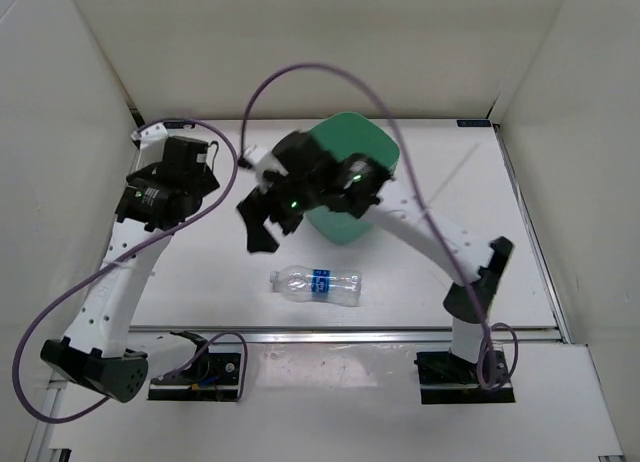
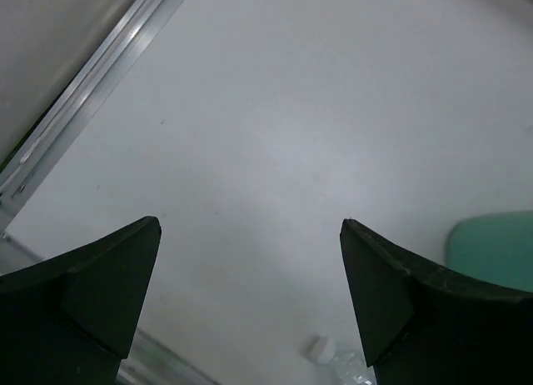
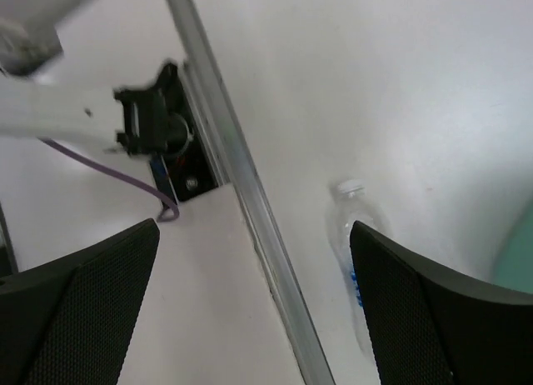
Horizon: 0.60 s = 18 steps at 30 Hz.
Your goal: Put the plastic bottles in the bin
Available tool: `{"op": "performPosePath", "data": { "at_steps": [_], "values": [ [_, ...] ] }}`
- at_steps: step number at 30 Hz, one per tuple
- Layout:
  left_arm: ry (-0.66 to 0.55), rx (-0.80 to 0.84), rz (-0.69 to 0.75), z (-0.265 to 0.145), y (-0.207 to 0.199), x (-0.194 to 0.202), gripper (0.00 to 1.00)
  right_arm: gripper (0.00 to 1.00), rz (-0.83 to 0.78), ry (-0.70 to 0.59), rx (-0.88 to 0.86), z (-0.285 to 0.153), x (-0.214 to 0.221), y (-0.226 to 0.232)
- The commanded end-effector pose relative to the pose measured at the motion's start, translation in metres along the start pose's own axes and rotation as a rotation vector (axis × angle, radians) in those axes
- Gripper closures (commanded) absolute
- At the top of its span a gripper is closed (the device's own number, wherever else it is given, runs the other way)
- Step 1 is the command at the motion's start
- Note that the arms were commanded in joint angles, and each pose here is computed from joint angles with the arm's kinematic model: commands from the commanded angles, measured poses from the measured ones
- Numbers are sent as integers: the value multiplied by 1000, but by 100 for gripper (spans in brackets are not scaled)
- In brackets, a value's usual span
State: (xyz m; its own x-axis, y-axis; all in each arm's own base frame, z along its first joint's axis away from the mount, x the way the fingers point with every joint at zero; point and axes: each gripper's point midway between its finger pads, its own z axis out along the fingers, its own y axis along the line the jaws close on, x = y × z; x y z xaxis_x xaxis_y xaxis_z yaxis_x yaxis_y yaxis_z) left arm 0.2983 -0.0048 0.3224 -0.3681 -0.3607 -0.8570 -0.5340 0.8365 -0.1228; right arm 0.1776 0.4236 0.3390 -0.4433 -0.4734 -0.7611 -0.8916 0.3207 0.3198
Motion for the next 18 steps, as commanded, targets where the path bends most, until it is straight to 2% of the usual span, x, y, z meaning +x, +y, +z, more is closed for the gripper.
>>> {"op": "performPosePath", "data": {
  "at_steps": [1,4,9,13,18],
  "values": [
    [30,-98,-19,-8,33,19,0,1,-72,172,56,50,53,-18],
    [51,-95,-7,-9,39,29,0,1,-78,294,84,71,99,-34],
    [145,-30,-3,-10,32,57,0,1,-97,317,231,80,109,-66],
    [219,-45,21,-7,35,79,0,1,-47,388,268,97,134,-78],
    [229,-53,30,-7,41,88,0,1,-19,462,301,111,166,-92]
  ]
}}
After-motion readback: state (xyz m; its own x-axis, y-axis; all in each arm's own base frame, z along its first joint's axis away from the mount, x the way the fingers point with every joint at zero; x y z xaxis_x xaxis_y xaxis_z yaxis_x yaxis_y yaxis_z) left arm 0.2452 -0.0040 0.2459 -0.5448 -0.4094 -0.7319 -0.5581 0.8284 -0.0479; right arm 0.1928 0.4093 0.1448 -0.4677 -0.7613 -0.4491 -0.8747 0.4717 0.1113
